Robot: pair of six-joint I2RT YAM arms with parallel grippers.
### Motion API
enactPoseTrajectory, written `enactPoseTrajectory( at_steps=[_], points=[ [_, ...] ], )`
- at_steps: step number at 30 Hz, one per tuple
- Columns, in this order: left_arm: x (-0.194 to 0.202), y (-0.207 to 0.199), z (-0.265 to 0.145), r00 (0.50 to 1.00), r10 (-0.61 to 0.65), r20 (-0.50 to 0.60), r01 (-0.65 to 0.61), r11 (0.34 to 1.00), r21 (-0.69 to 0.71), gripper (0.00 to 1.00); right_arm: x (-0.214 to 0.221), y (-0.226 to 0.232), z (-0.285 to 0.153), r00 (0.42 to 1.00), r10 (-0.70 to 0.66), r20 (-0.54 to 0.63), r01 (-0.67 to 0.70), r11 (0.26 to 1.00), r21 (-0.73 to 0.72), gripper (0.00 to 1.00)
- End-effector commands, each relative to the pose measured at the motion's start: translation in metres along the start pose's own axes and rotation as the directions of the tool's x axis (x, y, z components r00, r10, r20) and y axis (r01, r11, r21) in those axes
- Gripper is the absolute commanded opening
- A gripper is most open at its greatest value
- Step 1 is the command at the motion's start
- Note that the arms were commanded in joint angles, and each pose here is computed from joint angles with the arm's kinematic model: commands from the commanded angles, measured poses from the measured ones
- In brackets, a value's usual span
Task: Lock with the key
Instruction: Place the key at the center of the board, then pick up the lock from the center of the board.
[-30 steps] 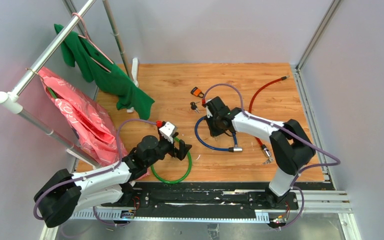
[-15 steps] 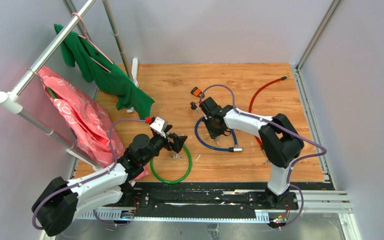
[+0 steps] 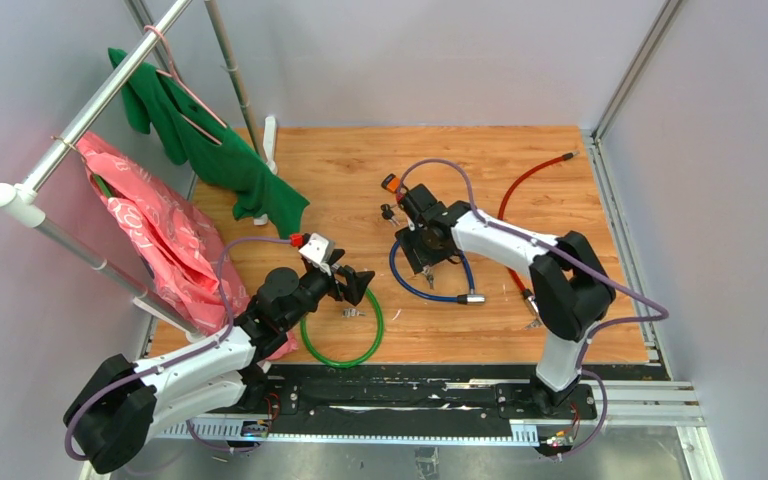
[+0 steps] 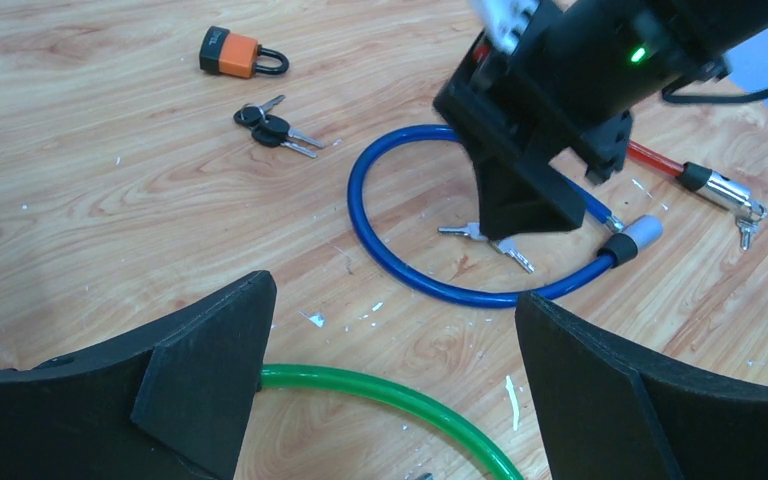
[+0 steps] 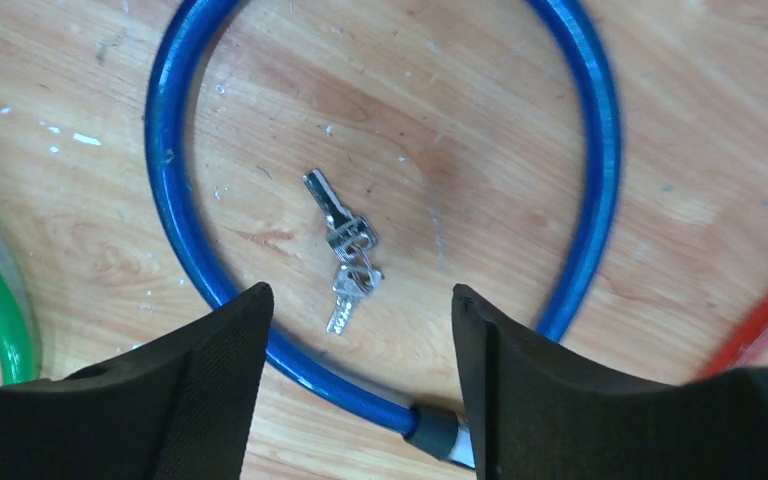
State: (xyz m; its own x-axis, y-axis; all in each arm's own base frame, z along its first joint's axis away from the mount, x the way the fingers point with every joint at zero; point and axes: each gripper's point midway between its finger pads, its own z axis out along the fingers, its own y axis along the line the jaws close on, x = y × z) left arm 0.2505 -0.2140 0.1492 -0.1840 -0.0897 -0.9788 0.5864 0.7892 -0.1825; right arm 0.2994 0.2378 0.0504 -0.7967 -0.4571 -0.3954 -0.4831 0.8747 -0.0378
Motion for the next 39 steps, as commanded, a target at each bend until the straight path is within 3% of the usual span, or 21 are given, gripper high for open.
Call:
enactPoseTrajectory(
  at_steps=[1, 6, 10, 14, 24, 30, 36, 39],
  points=[
    [-0.009, 0.001, -0.001, 0.999, -0.003, 0.04, 0.003, 1.0, 0.0, 1.0, -0.025, -0.039, -0.051, 0.993, -0.018, 0.115, 0.004, 0.992, 0.124, 0.72],
    [-0.01, 0.0, -0.001, 0.999, 0.002, 0.045, -0.002, 1.0, 0.009, 1.0, 0.012, -0.128, -0.061, 0.972, 0.227, 0.053, -0.233, 0.95, 0.209, 0.73],
    [-0.009, -0.001, -0.002, 0.999, 0.004, 0.045, -0.005, 1.0, 0.019, 1.0, 0.045, -0.166, -0.049, 0.936, 0.352, -0.029, -0.337, 0.915, 0.222, 0.73],
    [-0.009, -0.001, -0.001, 0.999, 0.01, 0.044, -0.011, 1.0, 0.021, 1.0, 0.061, -0.188, -0.036, 0.915, 0.394, -0.084, -0.366, 0.899, 0.24, 0.71],
    [-0.004, -0.001, -0.001, 1.0, 0.015, 0.028, -0.016, 1.0, 0.025, 1.0, 0.071, -0.182, 0.001, 0.9, 0.382, -0.21, -0.364, 0.924, 0.118, 0.63],
    [-0.003, 0.0, 0.0, 1.0, 0.017, 0.023, -0.017, 1.0, 0.024, 1.0, 0.081, -0.181, 0.013, 0.887, 0.381, -0.26, -0.368, 0.924, 0.098, 0.43],
    [-0.001, 0.0, 0.0, 1.0, 0.016, 0.016, -0.016, 1.0, 0.026, 1.0, 0.084, -0.184, 0.012, 0.893, 0.367, -0.262, -0.349, 0.93, 0.114, 0.04],
    [0.0, -0.001, 0.0, 1.0, 0.014, 0.013, -0.015, 0.999, 0.029, 1.0, 0.078, -0.19, 0.004, 0.91, 0.343, -0.233, -0.321, 0.939, 0.126, 0.0]
  ],
)
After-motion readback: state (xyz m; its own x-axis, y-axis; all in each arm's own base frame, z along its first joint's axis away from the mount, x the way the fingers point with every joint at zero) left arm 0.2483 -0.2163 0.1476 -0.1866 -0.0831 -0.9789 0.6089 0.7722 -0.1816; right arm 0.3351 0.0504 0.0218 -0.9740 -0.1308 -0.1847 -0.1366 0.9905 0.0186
